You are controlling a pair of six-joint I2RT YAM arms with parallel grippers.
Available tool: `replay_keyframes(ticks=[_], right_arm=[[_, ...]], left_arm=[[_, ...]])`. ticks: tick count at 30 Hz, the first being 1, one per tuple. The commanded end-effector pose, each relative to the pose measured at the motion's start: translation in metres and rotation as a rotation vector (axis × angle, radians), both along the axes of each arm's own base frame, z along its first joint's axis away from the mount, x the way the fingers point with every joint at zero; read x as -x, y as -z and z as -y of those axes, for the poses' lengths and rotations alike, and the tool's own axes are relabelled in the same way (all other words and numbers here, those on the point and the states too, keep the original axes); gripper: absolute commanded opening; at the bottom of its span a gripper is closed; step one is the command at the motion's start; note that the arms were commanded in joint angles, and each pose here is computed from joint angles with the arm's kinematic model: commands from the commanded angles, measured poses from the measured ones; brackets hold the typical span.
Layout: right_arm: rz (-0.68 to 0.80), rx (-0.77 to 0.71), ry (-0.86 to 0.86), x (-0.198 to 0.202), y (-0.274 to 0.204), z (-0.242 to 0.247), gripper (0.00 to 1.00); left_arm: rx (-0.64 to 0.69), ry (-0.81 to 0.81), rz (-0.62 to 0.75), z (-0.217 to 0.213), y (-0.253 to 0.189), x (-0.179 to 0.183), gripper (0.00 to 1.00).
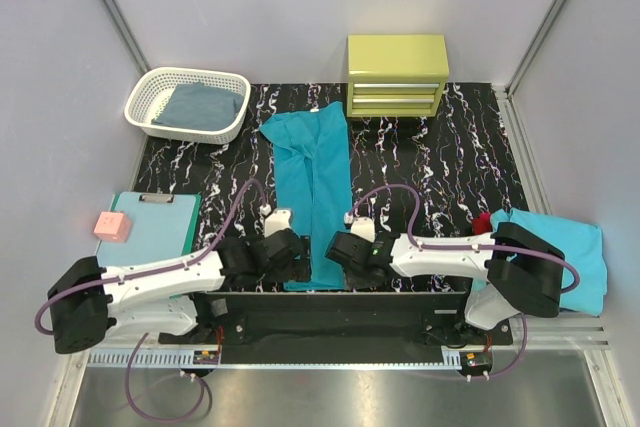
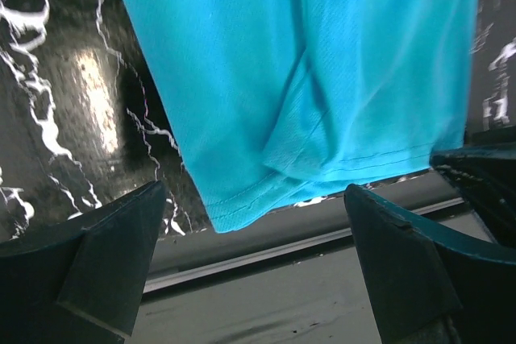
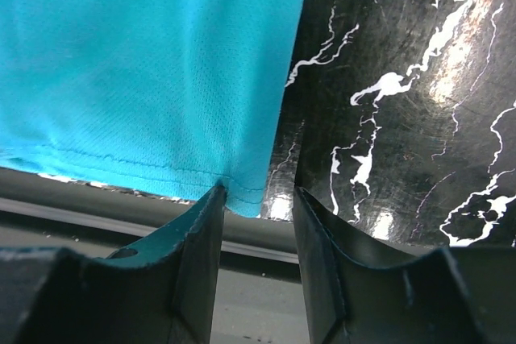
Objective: Fold and stack the t-shirts
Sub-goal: Fold the tshirt
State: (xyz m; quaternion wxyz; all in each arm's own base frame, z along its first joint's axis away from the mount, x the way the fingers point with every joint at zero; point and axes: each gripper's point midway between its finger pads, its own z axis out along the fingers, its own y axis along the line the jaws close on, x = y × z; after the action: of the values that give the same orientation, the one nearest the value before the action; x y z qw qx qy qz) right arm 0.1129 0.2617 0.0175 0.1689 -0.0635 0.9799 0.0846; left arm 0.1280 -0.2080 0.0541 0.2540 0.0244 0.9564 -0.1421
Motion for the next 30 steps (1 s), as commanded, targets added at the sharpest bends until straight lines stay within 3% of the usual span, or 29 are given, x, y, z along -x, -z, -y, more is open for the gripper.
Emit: replay_keyframes(ticks=[1, 14, 23, 30], right_arm=[[0.033, -0.007, 0.030, -0.005, 0.004, -0.003, 0.47], [0.013, 0.000, 0.019, -0.001, 0.011, -0.001, 0.38], [0.005, 0.004, 0.029, 0.001, 0.014, 0.004, 0.37], [0.005, 0.005, 0.037, 0.002, 0.015, 0.005, 0.34]], left_arm=[[0.029, -0.031, 0.001, 0.005, 0.005, 0.000, 0.99], [0.057, -0.030, -0.058, 0.012, 0.017, 0.021, 0.85], [0.058, -0.013, -0.094, 0.017, 0.026, 0.044, 0.84], [0.039, -0.069, -0.068, 0.007, 0.025, 0.038, 0.68]])
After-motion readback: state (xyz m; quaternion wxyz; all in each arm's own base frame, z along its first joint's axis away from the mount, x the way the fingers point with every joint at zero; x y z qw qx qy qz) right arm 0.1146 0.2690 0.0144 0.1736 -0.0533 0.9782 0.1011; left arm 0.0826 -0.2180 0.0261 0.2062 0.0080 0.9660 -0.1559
